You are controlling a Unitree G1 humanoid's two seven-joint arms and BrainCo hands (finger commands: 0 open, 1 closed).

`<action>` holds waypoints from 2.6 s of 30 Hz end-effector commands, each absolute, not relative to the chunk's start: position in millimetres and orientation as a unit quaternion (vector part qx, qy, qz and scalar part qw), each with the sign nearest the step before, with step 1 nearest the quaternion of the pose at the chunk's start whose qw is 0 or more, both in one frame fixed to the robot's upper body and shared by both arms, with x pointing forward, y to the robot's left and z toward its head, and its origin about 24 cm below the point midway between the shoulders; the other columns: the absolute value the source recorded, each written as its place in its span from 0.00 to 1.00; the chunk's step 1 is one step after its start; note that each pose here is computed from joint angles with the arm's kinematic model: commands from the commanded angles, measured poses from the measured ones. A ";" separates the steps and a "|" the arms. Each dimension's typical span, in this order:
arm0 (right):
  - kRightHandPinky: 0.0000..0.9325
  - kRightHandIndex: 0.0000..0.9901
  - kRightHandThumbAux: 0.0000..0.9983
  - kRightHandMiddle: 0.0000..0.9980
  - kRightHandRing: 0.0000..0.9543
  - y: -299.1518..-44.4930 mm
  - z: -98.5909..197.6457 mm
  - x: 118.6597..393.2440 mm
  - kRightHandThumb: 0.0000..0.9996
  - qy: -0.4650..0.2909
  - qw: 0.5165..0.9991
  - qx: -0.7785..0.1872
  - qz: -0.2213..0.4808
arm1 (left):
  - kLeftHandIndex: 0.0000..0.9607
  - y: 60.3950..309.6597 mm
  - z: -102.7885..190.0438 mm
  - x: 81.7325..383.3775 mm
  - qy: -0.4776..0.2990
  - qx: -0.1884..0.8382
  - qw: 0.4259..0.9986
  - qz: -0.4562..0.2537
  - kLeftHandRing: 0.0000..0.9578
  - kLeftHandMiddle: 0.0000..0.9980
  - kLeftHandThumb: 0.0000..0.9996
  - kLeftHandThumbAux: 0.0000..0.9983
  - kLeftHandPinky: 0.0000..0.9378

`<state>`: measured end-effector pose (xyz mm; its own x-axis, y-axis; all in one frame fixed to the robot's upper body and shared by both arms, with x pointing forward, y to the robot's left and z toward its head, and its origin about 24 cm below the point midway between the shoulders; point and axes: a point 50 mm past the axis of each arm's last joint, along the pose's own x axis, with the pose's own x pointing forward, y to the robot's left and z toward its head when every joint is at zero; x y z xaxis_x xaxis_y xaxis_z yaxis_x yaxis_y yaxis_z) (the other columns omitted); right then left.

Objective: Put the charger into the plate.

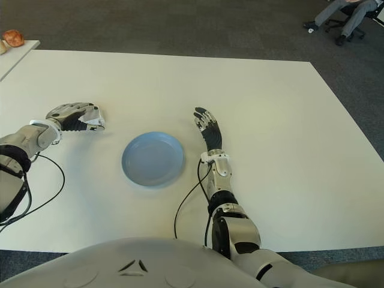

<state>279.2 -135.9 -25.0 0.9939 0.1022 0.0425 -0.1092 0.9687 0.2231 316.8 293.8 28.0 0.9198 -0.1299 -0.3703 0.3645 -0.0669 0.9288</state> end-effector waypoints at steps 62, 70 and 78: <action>0.18 0.22 0.61 0.25 0.20 -142.7 -59.8 252.9 0.00 0.078 0.987 0.136 0.039 | 0.00 279.2 18.1 275.5 -0.049 0.715 0.623 -0.314 0.00 0.00 0.27 0.21 0.00; 0.19 0.23 0.61 0.25 0.21 -142.8 -59.8 253.6 0.00 0.079 0.987 0.137 0.038 | 0.00 280.4 19.1 265.3 -0.061 0.705 0.626 -0.329 0.00 0.00 0.26 0.22 0.00; 0.18 0.22 0.61 0.25 0.21 -143.3 -59.5 254.0 0.00 0.078 0.987 0.137 0.038 | 0.00 275.4 23.6 252.7 -0.090 0.684 0.639 -0.342 0.00 0.00 0.26 0.24 0.00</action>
